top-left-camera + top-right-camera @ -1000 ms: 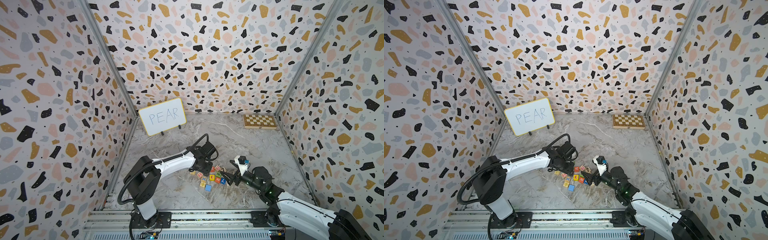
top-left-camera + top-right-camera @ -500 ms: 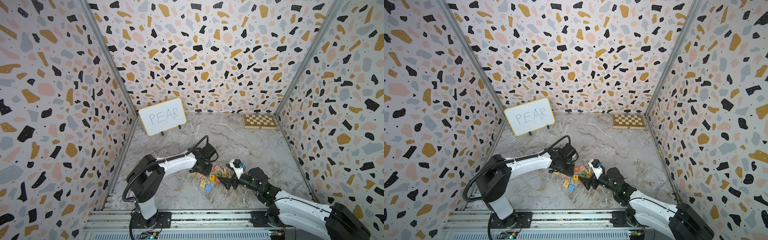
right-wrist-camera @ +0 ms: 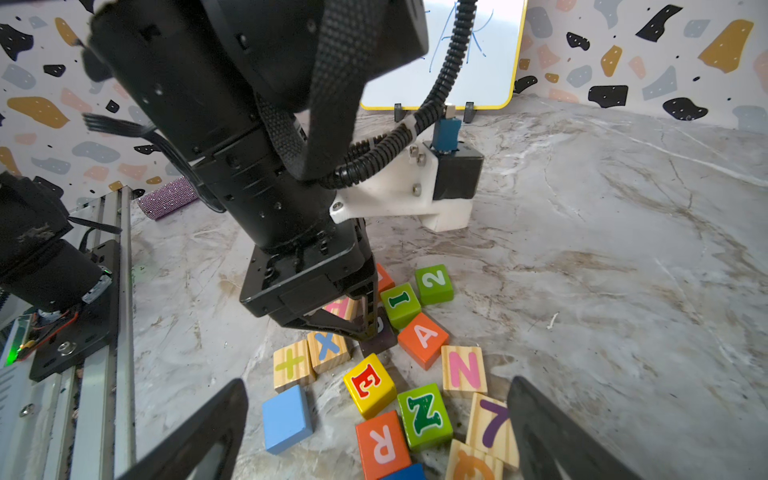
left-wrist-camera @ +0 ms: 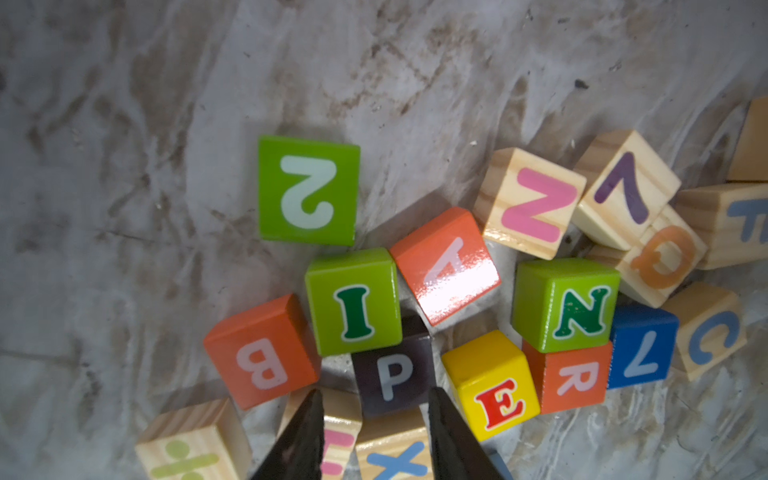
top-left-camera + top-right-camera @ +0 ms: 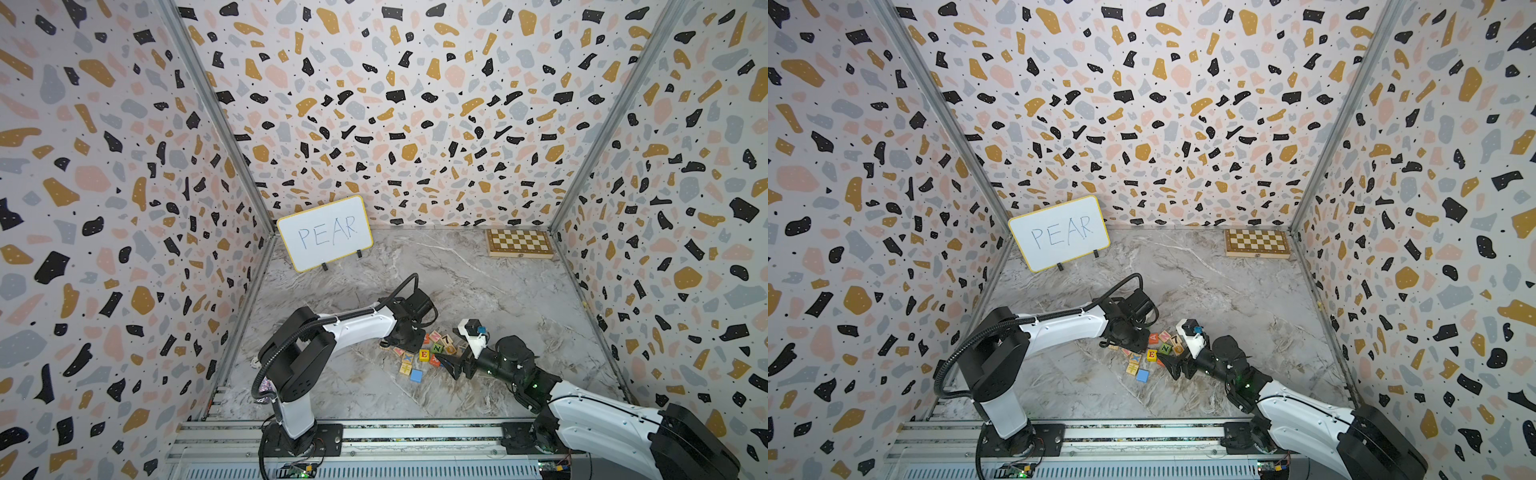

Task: Spell the uppercase word “pear” with letter blocks
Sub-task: Pick up the letter block from the center of the board.

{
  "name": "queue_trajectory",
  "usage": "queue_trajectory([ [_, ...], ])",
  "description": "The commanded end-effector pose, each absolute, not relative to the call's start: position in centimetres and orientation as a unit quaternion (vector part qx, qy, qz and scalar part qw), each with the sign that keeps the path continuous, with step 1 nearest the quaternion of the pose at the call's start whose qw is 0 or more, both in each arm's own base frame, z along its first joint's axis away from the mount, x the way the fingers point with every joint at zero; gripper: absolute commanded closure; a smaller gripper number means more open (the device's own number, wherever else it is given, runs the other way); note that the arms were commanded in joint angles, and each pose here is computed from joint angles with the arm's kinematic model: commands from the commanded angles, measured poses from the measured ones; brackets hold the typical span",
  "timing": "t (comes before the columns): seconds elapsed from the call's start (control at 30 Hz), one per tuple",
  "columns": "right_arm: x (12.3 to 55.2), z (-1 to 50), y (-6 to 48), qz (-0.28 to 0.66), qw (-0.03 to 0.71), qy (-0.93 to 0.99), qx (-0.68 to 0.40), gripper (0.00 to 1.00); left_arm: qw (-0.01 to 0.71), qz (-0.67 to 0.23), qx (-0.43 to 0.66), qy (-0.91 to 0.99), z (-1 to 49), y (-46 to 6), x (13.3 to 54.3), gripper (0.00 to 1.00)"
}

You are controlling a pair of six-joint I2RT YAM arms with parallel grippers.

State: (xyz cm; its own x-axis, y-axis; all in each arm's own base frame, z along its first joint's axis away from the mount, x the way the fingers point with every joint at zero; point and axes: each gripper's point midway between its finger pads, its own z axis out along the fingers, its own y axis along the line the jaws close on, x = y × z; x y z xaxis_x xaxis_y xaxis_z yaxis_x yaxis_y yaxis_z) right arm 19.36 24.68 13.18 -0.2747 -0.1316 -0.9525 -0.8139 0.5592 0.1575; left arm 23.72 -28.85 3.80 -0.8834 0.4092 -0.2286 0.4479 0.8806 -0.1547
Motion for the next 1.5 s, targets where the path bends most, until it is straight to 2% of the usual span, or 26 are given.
queue_trajectory([
  [0.0, 19.9, 14.9, 25.2, 0.336, 0.523, 0.711, -0.328, 0.02, 0.083, -0.1, 0.221, 0.967, 3.2, -29.0, 23.1, 0.59],
  [0.5, 19.9, 15.0, 25.0, 0.333, 0.526, 0.712, -0.325, 0.02, 0.073, -0.078, 0.216, 0.971, 2.0, -29.0, 22.8, 0.64],
  [0.93, 20.0, 14.9, 25.1, 0.331, 0.524, 0.715, -0.324, 0.02, 0.097, -0.069, 0.221, 0.968, 2.5, -29.2, 23.8, 0.62],
  [1.47, 21.1, 14.8, 24.1, 0.305, 0.533, 0.732, -0.295, 0.01, 0.13, -0.075, 0.229, 0.962, 3.7, -28.9, 24.2, 0.78],
])
